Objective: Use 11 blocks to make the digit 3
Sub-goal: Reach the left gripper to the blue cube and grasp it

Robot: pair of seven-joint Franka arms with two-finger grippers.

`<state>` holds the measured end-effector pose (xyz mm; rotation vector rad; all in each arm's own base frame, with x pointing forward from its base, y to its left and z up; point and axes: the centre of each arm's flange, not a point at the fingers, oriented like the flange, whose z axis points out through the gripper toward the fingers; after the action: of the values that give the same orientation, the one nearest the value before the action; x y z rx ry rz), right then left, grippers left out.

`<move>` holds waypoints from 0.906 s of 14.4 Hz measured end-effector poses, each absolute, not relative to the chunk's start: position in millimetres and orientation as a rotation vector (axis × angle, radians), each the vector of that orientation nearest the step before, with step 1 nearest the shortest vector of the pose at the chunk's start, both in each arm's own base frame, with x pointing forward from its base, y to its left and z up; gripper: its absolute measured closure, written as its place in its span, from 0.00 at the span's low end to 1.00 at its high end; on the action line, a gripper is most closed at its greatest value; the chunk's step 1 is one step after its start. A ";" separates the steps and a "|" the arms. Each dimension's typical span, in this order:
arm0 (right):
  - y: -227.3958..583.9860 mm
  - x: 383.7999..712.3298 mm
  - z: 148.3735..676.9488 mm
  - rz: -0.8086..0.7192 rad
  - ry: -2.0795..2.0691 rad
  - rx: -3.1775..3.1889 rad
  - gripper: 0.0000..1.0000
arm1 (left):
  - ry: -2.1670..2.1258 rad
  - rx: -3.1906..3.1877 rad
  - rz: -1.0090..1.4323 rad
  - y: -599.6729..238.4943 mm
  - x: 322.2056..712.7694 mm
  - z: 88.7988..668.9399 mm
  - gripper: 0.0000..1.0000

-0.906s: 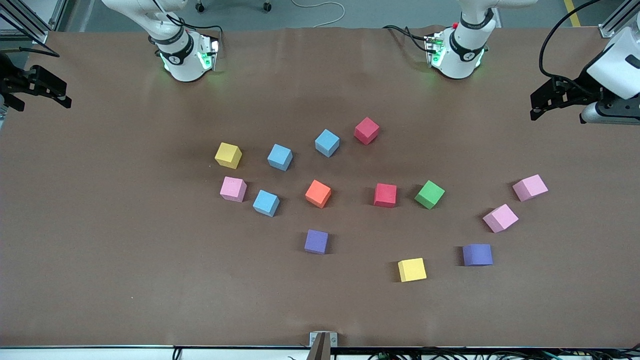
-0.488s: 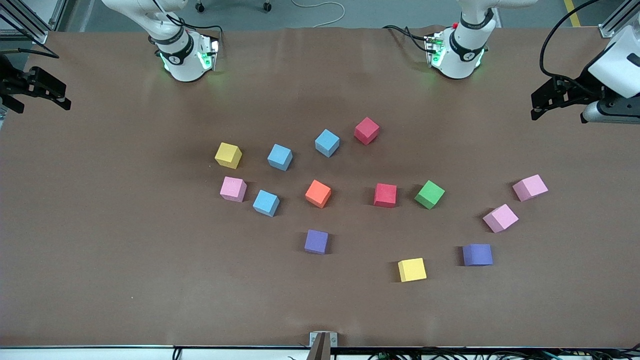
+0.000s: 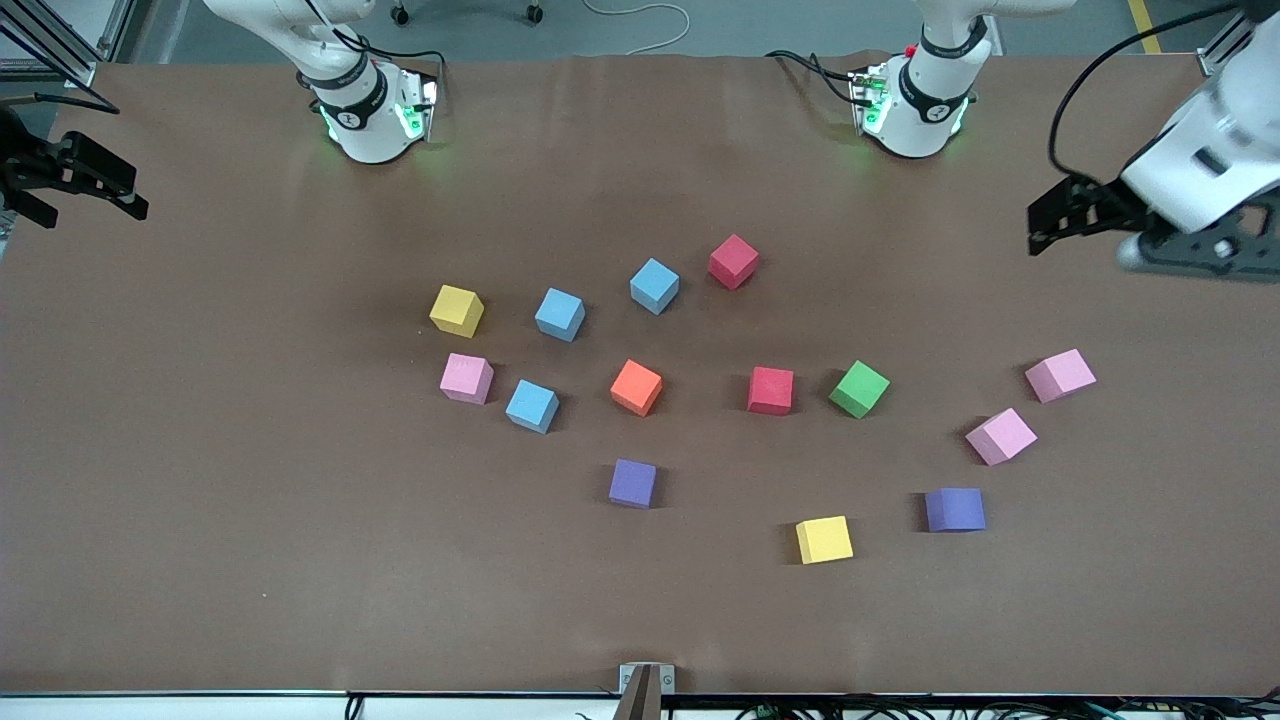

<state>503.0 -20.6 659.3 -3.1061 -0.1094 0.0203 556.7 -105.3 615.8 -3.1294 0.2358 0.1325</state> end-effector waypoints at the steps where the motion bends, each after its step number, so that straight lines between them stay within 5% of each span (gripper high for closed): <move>1: -20.7 502.8 659.6 0.019 -0.109 -3.106 0.00 | 0.256 -3.128 0.180 -115.9 562.9 597.9 0.00; 6: -23.9 501.9 659.2 0.024 -0.094 -3.082 0.00 | 0.219 -3.137 0.317 -176.3 575.7 502.0 0.00; 13: -26.9 498.1 657.0 0.074 -0.088 -3.081 0.00 | -0.231 -3.142 0.206 -299.2 512.7 391.9 0.00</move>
<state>498.1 -26.9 657.0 -3.0813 -0.0878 0.0741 512.7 -299.2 391.9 -3.1422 -0.2309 0.2063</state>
